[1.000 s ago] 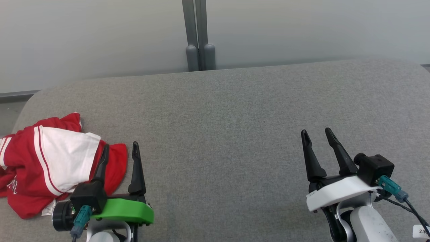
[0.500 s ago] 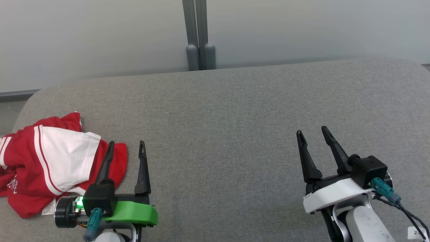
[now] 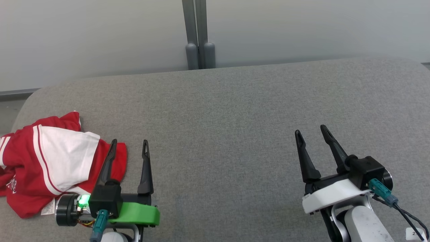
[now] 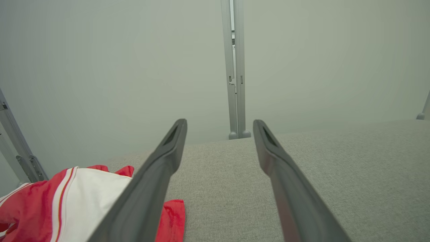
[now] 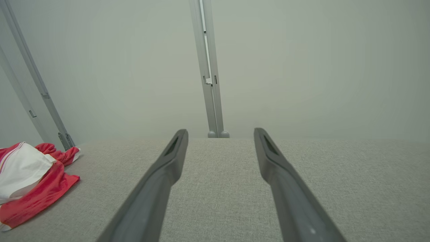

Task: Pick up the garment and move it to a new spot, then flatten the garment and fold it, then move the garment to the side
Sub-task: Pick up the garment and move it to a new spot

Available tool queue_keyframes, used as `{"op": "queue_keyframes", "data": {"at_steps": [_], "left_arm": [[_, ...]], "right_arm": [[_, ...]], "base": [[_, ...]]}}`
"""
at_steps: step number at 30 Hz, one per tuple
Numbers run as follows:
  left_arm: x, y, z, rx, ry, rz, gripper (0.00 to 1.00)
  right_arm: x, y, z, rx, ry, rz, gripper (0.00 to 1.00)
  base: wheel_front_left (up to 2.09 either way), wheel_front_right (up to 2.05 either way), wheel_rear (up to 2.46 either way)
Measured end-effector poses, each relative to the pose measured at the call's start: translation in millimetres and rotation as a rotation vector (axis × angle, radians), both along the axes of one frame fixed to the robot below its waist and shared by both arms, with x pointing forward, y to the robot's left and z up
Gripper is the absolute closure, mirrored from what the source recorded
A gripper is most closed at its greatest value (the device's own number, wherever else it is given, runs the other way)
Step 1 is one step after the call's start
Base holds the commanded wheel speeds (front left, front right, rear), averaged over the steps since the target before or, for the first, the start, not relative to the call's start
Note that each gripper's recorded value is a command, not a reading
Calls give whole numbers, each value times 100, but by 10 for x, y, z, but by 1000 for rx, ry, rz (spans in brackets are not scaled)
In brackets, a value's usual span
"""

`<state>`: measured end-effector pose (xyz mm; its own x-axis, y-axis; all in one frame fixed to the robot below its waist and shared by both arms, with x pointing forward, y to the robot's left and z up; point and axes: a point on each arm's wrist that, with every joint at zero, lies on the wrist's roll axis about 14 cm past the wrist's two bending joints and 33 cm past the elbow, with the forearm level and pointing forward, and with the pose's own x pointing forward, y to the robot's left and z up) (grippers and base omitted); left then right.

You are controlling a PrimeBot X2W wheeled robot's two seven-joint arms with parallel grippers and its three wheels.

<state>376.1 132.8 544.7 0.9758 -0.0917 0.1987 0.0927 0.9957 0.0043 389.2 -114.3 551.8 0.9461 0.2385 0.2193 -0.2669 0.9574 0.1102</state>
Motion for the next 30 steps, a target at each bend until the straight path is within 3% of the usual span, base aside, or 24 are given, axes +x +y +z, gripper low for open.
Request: {"op": "queue_keyframes", "data": {"at_steps": [11, 17, 30], "left_arm": [[-8, -4, -19, -7, 7, -1, 0], [-27, 96, -109, -63, 42, 26, 0], [-225, 656, -289, -137, 96, 192, 0]], "right_arm": [[-1, 6, -2, 1, 1, 2, 0], [3, 87, 0, 20, 4, 27, 0], [73, 570, -37, 72, 29, 168, 0]], "base": [[0, 0, 0], [0, 0, 0], [0, 0, 0]]}}
